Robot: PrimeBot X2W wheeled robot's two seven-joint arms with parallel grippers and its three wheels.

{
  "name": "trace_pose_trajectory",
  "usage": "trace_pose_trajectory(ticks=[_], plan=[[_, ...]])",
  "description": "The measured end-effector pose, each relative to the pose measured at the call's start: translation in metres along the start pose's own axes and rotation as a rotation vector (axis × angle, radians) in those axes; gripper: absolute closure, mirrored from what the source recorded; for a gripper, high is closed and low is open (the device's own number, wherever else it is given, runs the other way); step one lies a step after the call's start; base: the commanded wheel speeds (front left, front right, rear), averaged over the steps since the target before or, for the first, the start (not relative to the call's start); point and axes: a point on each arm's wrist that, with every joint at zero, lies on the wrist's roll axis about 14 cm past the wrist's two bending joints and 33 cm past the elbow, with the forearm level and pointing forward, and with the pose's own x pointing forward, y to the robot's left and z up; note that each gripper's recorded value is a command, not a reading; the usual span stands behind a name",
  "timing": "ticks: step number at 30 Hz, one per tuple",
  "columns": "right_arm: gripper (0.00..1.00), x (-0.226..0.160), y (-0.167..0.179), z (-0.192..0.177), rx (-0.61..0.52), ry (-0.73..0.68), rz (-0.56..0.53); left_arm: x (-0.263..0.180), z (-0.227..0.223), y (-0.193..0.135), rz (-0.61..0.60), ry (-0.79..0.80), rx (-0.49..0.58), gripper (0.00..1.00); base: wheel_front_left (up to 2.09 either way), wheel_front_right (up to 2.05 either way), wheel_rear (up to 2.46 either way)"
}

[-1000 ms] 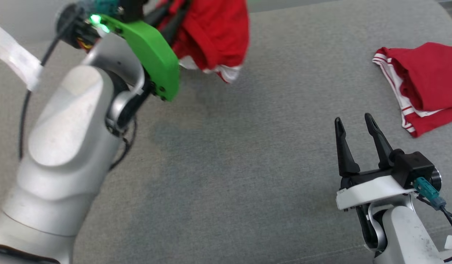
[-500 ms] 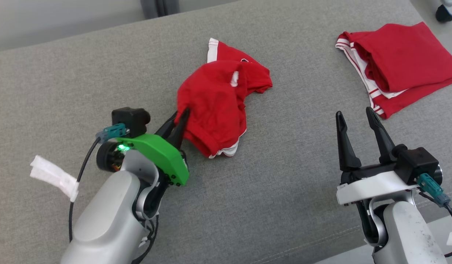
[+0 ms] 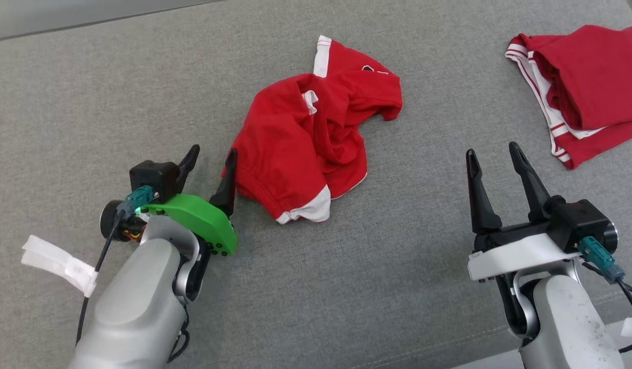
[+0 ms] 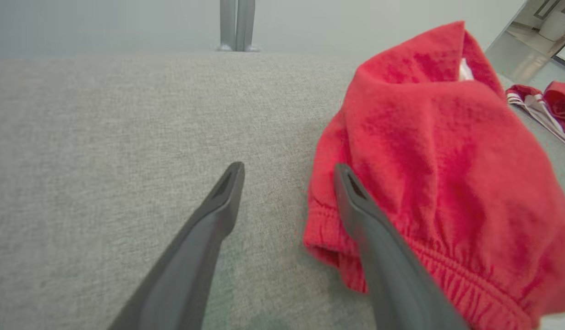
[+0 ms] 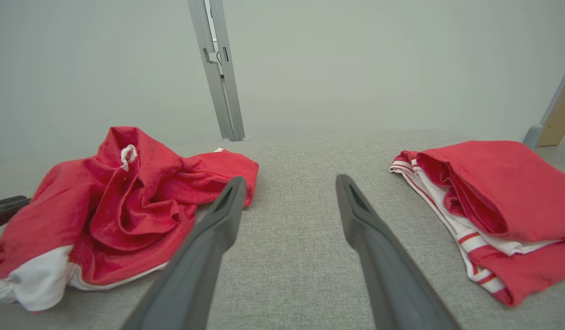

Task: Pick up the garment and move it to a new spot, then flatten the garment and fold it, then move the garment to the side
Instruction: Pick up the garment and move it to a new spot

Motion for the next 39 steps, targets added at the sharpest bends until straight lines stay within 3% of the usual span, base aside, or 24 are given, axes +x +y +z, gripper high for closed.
trace_pose_trajectory(ticks=[8,14,28,39], plan=[[0.0,-0.003,0.012,0.014,-0.014,-0.032,0.034,-0.021,0.036,-0.007,0.003,-0.13,0.058,0.0,0.0,0.0,0.0],[0.0,-0.009,0.029,0.023,-0.015,-0.054,0.08,-0.061,0.057,0.003,0.086,-0.23,0.043,0.0,0.0,0.0,0.0],[0.0,-0.035,0.056,0.03,0.039,-0.068,0.148,-0.176,0.052,0.035,0.358,-0.371,0.02,0.0,0.0,0.0,0.0],[0.0,-0.042,0.066,0.027,0.059,-0.055,0.173,-0.194,0.042,0.033,0.389,-0.38,-0.01,0.0,0.0,0.0,0.0]])
